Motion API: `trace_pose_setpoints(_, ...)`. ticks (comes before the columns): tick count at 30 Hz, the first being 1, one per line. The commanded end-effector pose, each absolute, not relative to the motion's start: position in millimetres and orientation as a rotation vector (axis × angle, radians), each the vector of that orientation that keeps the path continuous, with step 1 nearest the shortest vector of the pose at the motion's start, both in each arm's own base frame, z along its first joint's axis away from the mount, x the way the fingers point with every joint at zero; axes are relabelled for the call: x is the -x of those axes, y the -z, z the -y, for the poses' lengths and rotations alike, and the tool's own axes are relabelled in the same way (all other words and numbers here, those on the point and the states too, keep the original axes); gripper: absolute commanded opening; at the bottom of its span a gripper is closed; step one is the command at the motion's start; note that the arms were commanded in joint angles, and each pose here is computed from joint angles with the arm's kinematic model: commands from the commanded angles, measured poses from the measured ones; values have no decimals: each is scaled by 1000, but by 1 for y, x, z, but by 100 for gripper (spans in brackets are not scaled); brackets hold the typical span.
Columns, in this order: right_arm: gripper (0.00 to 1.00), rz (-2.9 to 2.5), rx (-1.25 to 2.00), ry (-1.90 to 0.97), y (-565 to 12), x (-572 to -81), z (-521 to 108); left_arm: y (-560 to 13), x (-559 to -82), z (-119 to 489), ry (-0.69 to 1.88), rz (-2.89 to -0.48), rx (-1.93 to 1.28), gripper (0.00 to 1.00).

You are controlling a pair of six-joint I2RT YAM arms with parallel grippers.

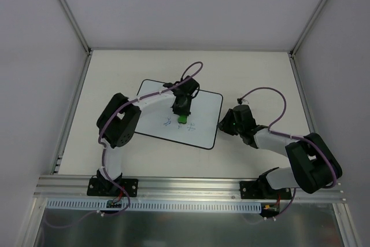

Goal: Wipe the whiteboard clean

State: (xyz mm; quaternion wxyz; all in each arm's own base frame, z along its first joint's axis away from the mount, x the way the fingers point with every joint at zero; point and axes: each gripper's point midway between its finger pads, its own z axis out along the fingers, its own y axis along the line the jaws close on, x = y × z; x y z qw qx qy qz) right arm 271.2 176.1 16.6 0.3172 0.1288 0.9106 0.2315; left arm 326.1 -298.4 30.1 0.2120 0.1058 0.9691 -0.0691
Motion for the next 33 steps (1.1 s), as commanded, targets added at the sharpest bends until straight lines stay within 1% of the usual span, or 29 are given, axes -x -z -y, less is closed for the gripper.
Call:
trace_pose_setpoints(1,29,-2664,-350,-390,40,-209,-143,-48,-333,241,52,-2700,-197,0)
trace_pose_setpoints(8,29,-2666,-341,-393,41,-209,-143,-36,-348,169,-87,-2731,-29,0)
trace_pose_setpoints(11,30,-2669,-340,-394,42,-208,-143,-32,-356,151,-113,-2735,27,0)
trace_pose_setpoints(13,30,-2670,-341,-397,43,-208,-143,-29,-360,152,-120,-2739,12,0)
trace_pose_setpoints(17,30,-2670,-342,-398,43,-208,-144,-7,-351,177,-48,-2811,-25,0)
trace_pose_setpoints(20,30,-2662,-355,-397,42,-208,-143,8,-334,206,-29,-2848,-90,0)
trace_pose_setpoints(23,31,-2651,-362,-400,40,-208,-142,22,-309,248,31,-2891,-168,0)
trace_pose_setpoints(24,30,-2649,-362,-402,39,-209,-142,26,-298,265,89,-2921,-204,0)
trace_pose_setpoints(25,31,-2649,-362,-402,39,-209,-142,36,-280,286,106,-2943,-296,0)
trace_pose_setpoints(29,30,-2650,-367,-394,40,-209,-142,36,-256,333,203,-2945,-419,0)
trace_pose_setpoints(31,30,-2653,-370,-393,41,-208,-141,33,-248,341,262,-2968,-413,0)
trace_pose_setpoints(33,31,-2654,-370,-390,41,-207,-141,23,-252,343,276,-2942,-404,0)
